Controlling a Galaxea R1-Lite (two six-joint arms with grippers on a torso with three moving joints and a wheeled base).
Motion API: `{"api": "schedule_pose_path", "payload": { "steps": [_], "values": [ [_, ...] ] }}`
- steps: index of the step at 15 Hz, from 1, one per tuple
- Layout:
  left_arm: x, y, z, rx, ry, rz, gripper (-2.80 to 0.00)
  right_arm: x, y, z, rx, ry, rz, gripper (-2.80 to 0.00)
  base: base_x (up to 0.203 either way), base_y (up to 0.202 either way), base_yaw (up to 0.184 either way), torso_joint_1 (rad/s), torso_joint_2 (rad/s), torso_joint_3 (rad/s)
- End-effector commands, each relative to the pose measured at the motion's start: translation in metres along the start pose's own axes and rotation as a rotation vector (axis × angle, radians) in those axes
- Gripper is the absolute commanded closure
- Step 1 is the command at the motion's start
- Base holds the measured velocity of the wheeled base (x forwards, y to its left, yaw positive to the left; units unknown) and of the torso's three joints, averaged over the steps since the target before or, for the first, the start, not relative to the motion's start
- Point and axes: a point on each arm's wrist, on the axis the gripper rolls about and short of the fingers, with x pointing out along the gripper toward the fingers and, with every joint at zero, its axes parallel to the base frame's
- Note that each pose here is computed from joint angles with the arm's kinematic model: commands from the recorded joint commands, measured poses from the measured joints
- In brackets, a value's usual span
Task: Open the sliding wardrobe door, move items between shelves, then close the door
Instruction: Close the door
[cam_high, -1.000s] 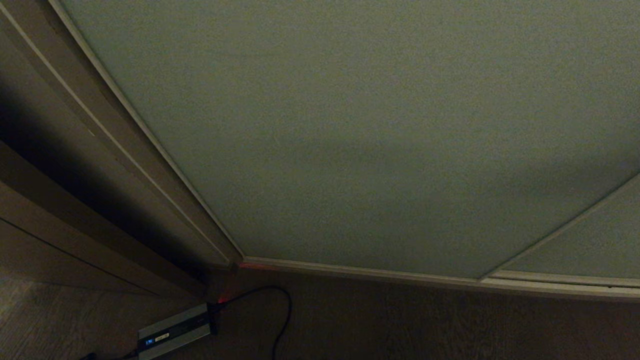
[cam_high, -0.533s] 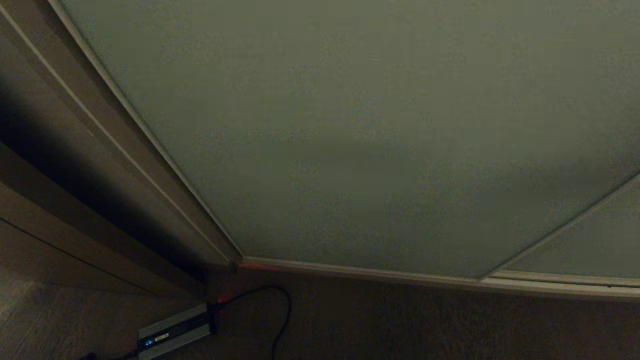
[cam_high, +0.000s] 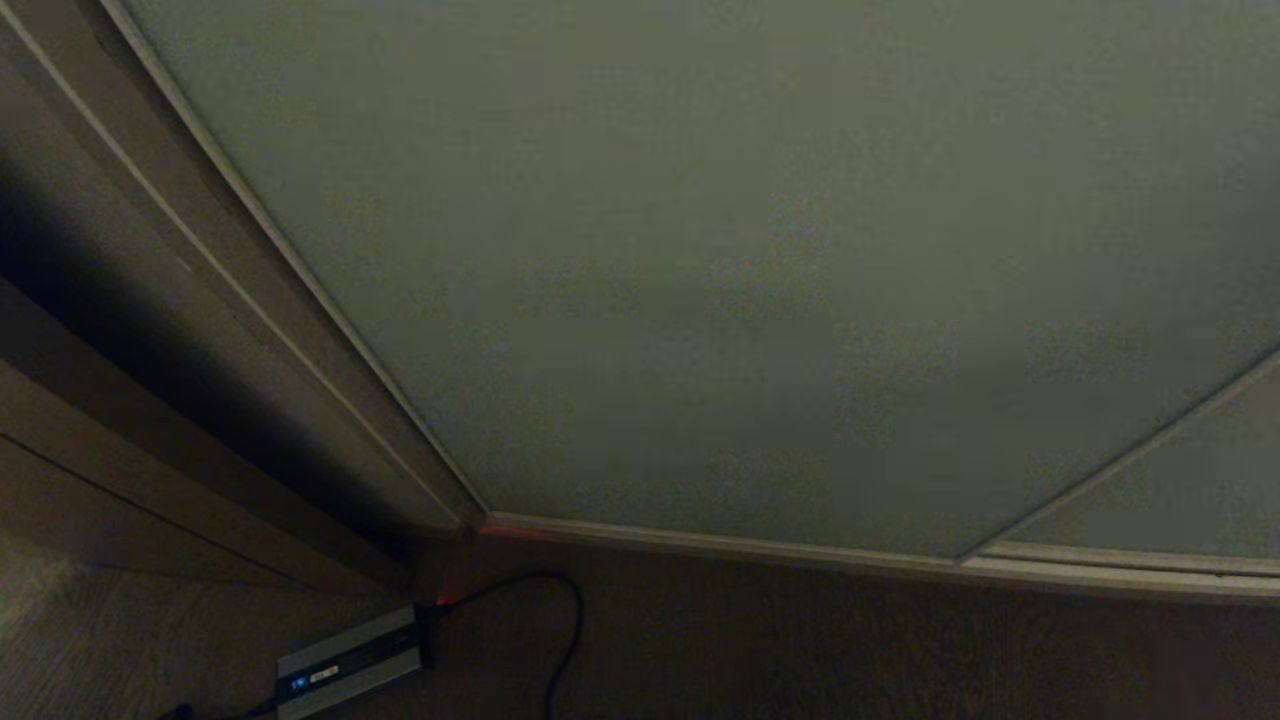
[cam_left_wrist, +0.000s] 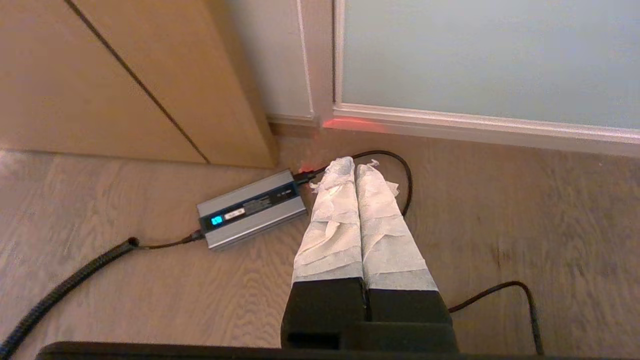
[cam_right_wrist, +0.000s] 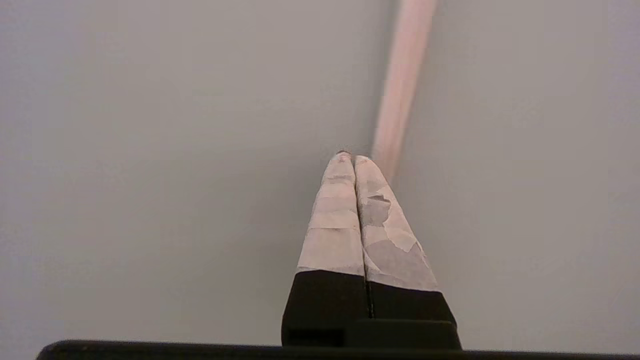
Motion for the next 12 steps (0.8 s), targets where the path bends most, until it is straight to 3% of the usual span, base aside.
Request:
{"api": "schedule_pose_path", "payload": {
  "steps": [1,4,8,10,12],
  "values": [
    [0.000,0.000,0.000,0.000,0.002,0.001,0.00,-0.013,0.008,0.017,-0.057,-0.077,0.004,0.00,0.000,0.000,0.000,0.000,0.00,0.000],
    [0.000,0.000,0.000,0.000,0.001,0.001,0.00,-0.032,0.023,0.036,-0.085,-0.149,0.044,0.00,0.000,0.000,0.000,0.000,0.00,0.000],
    [0.000,0.000,0.000,0.000,0.002,0.000,0.00,-0.059,0.044,0.041,-0.027,-0.159,0.172,0.00,0.000,0.000,0.000,0.000,0.00,0.000],
    [0.000,0.000,0.000,0.000,0.002,0.001,0.00,-0.081,0.050,0.022,-0.012,-0.087,0.249,0.00,0.000,0.000,0.000,0.000,0.00,0.000],
    [0.000,0.000,0.000,0.000,0.002,0.001,0.00,-0.107,0.054,-0.016,-0.020,0.038,0.316,0.00,0.000,0.000,0.000,0.000,0.00,0.000]
  ]
}}
